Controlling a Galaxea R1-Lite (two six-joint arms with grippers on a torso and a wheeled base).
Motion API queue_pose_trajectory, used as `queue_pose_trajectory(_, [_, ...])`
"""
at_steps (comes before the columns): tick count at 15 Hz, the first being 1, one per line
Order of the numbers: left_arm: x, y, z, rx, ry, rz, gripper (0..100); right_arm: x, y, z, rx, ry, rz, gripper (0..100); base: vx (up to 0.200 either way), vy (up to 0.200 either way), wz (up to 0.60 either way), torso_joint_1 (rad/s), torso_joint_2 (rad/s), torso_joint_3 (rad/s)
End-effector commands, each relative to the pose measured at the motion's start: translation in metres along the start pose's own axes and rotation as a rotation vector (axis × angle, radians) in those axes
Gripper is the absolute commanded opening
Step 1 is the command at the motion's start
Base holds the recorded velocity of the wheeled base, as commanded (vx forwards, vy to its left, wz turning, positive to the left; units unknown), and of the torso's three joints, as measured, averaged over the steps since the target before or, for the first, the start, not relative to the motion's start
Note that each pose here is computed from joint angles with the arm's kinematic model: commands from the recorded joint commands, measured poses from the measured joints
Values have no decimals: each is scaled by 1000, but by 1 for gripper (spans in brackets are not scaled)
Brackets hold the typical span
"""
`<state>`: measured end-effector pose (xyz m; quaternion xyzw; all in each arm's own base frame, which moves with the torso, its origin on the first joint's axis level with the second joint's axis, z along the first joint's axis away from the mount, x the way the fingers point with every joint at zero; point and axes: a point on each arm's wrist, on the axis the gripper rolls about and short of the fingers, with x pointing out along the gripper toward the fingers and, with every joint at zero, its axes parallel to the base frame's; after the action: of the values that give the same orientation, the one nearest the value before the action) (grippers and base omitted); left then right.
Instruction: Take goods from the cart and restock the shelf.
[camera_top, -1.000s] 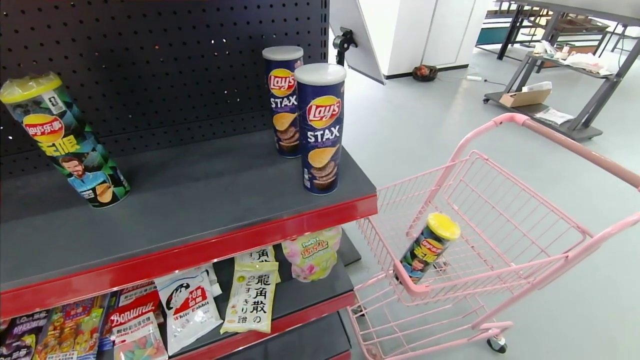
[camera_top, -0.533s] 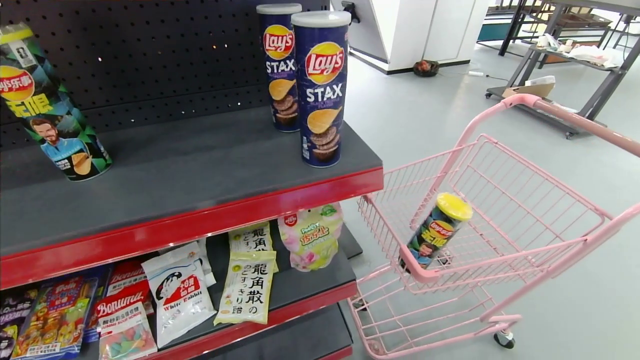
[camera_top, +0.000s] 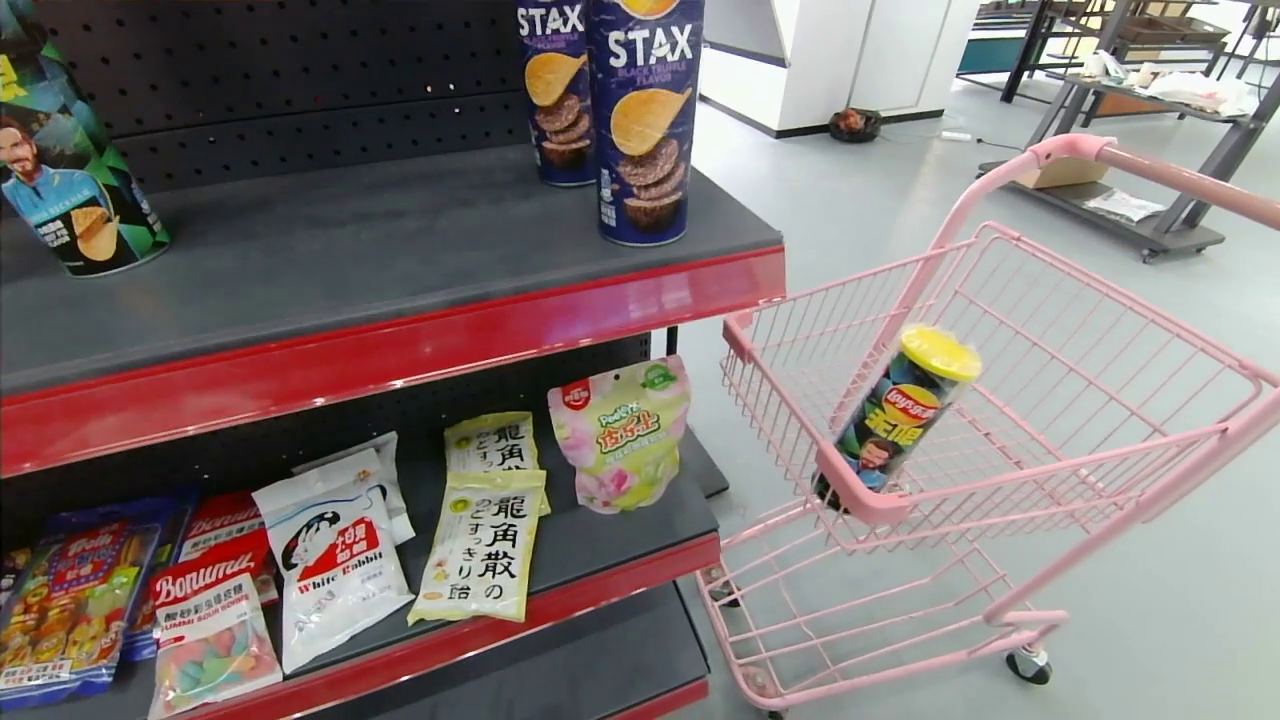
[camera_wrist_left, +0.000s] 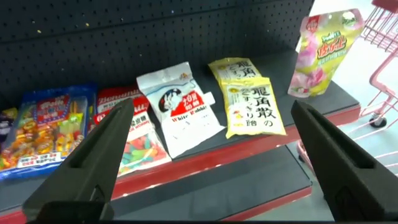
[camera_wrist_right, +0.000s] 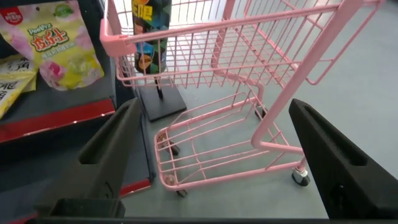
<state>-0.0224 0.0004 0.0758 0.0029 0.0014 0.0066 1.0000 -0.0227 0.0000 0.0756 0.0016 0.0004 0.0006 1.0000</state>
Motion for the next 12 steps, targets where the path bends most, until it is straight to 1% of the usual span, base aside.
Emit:
queue_pose_trajectory(1, [0,0,0,0,0,1,100,0,0,0,0,-1,0,100,0,0,0,-76,422,339])
queue_pose_trajectory(2, [0,0,0,0,-1,1,100,0,0,0,-2,-1,0,100,0,0,0,-41,246,203])
queue_pose_trajectory(4, [0,0,0,0,-1,-1,100,3,0,1,-8,47,14,100,0,0,0,-24,112,90])
queue_pose_trajectory(5, [0,0,0,-1,0,-1,100,4,0,1,-9,51,3,100,0,0,0,0,0,0])
queue_pose_trajectory(6, [0,0,0,0,0,1,100,2,0,10,-18,19,16,100,0,0,0,0,0,0])
queue_pose_trajectory(7, [0,0,0,0,-1,1,100,8,1,70,20,1,25,100,0,0,0,0,0,0])
queue_pose_trajectory(8, [0,0,0,-1,-1,1,100,27,1,112,112,32,29,100,0,0,0,0,0,0])
queue_pose_trajectory(9, [0,0,0,0,0,1,100,51,2,137,146,83,46,100,0,0,0,0,0,0])
queue_pose_trajectory(10, [0,0,0,0,-1,1,100,67,3,143,136,127,73,100,0,0,0,0,0,0])
queue_pose_trajectory(11, [0,0,0,0,0,-1,100,95,7,151,130,159,137,100,0,0,0,0,0,0])
queue_pose_trajectory(12, [0,0,0,0,-1,1,100,140,11,153,148,171,155,100,0,0,0,0,0,0])
